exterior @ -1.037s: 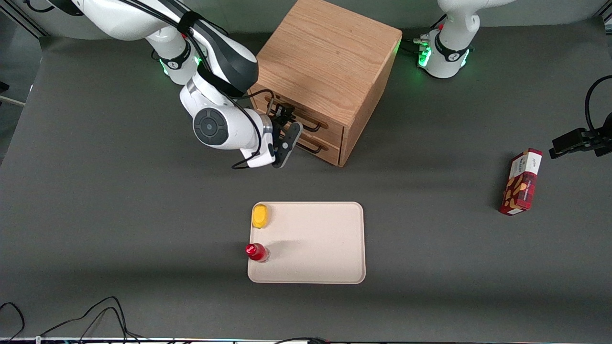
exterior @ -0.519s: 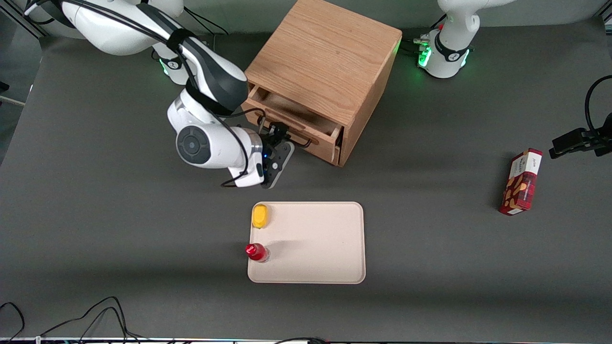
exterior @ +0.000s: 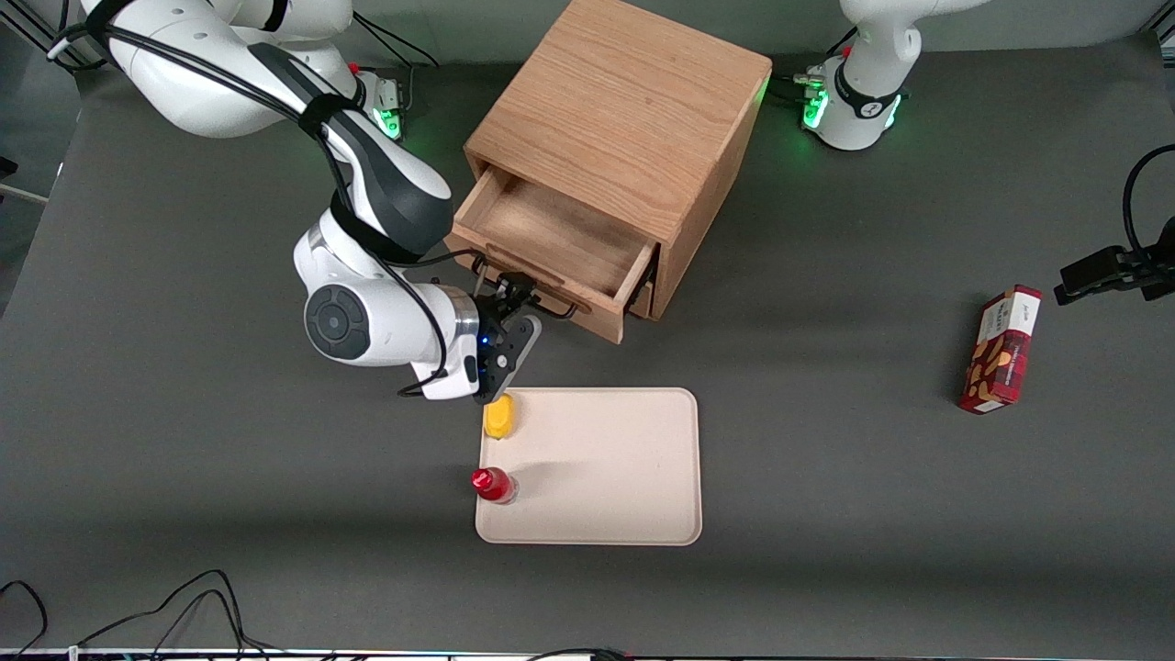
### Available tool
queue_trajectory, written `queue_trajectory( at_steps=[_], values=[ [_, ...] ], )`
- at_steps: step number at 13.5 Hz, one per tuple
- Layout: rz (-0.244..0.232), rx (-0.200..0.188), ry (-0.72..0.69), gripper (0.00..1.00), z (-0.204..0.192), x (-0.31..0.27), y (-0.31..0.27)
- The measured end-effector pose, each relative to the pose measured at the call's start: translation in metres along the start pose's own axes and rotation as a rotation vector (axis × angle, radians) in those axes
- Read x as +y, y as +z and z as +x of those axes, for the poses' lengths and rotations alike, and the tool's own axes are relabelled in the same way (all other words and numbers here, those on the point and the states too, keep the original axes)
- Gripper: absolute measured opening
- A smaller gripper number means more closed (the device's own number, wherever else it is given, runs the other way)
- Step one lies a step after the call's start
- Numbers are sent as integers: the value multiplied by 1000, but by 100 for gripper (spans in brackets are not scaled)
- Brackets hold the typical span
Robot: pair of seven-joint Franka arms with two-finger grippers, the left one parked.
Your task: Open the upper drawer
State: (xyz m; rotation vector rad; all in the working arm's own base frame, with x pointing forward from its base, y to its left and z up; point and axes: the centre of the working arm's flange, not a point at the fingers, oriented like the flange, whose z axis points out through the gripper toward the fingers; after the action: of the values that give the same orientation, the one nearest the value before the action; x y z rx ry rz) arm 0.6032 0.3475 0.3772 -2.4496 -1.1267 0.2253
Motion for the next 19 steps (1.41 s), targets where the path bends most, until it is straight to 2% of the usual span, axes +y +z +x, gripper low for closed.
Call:
queue_trajectory(
  at_steps=[4,6,15,19],
  values=[
    [-25,-26,22,100,-1,33,-14],
    [-29,-24,29,100,1,44,-18],
    [-75,39,55,100,-4,89,-52],
    [-87,33,36,100,-10,103,-64]
  ],
)
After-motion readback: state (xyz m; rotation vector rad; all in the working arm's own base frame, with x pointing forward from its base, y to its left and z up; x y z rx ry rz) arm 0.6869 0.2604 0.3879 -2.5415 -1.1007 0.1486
